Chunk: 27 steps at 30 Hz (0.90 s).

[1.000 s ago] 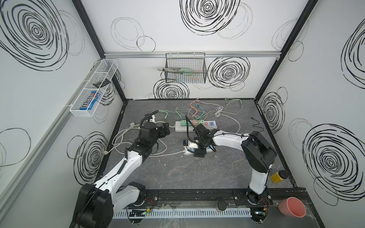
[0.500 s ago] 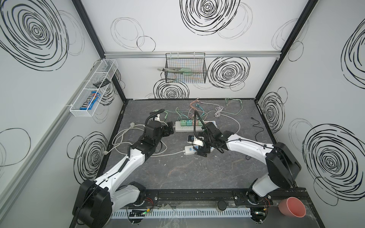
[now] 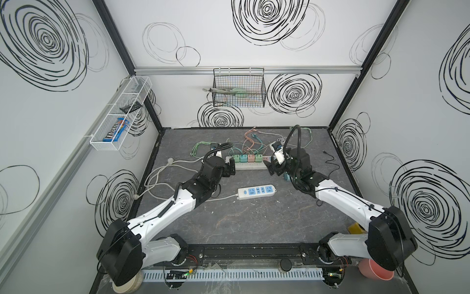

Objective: Insert the plug

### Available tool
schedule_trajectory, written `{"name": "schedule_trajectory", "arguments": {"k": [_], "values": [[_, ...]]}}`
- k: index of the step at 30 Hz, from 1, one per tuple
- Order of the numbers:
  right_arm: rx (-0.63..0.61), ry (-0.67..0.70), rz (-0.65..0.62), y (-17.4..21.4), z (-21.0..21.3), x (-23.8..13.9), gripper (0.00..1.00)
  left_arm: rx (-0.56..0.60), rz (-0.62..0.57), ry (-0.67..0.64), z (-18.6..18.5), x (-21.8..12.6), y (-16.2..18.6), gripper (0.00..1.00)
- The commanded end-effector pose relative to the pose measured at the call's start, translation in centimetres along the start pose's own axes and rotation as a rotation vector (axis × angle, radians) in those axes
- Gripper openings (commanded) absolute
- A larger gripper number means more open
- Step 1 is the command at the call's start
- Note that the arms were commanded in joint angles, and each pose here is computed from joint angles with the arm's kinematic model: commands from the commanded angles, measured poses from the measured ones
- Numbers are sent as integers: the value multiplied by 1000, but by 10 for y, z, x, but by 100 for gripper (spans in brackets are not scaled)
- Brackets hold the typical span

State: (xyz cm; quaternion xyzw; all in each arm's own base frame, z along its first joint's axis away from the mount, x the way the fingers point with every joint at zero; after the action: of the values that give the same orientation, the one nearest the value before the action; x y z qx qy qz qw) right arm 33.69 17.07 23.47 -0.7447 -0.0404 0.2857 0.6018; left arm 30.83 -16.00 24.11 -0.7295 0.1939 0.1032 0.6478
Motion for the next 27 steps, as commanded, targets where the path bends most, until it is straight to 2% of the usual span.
{"name": "schedule_trajectory", "arguments": {"k": [1, 4, 7, 11, 13, 17, 21, 23, 27], "values": [[272, 93, -100, -20, -33, -11, 97, 10, -56, -21, -4, 1, -16, 96], [468, 116, -188, -13, -62, -25, 97, 13, -54, -24, -5, 2, -15, 96], [647, 122, -179, 10, -93, -28, 97, 15, -52, -24, -4, 2, -14, 96], [906, 272, 56, 62, -133, -17, 100, 23, -49, -32, -3, 2, -12, 96], [991, 258, 183, 83, -140, -10, 97, 25, -49, -34, -3, 2, -12, 96], [1052, 226, 369, 111, -137, 5, 96, 27, -43, -30, -3, 3, -9, 96], [1073, 162, 396, 120, -127, 13, 92, 27, -34, -32, -1, 5, -6, 96], [1073, 91, 413, 121, -119, 20, 82, 28, -31, -29, -1, 5, -5, 96], [1032, 27, 471, 125, -109, 36, 53, 31, -23, -21, -2, 8, -4, 96]]}}
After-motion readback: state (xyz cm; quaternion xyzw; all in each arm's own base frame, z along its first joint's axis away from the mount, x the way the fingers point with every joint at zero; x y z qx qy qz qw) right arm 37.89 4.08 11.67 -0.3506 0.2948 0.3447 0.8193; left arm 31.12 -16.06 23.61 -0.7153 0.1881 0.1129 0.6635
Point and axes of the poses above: each gripper's point midway between its finger pads, its own x axis out along the fingers, its own z axis along the line the jaws close on, y = z × x, the point moved 5 cm from there along -x, back along the fingers, and after that the axes turned 1 degree about x, right-handed, at the moved point
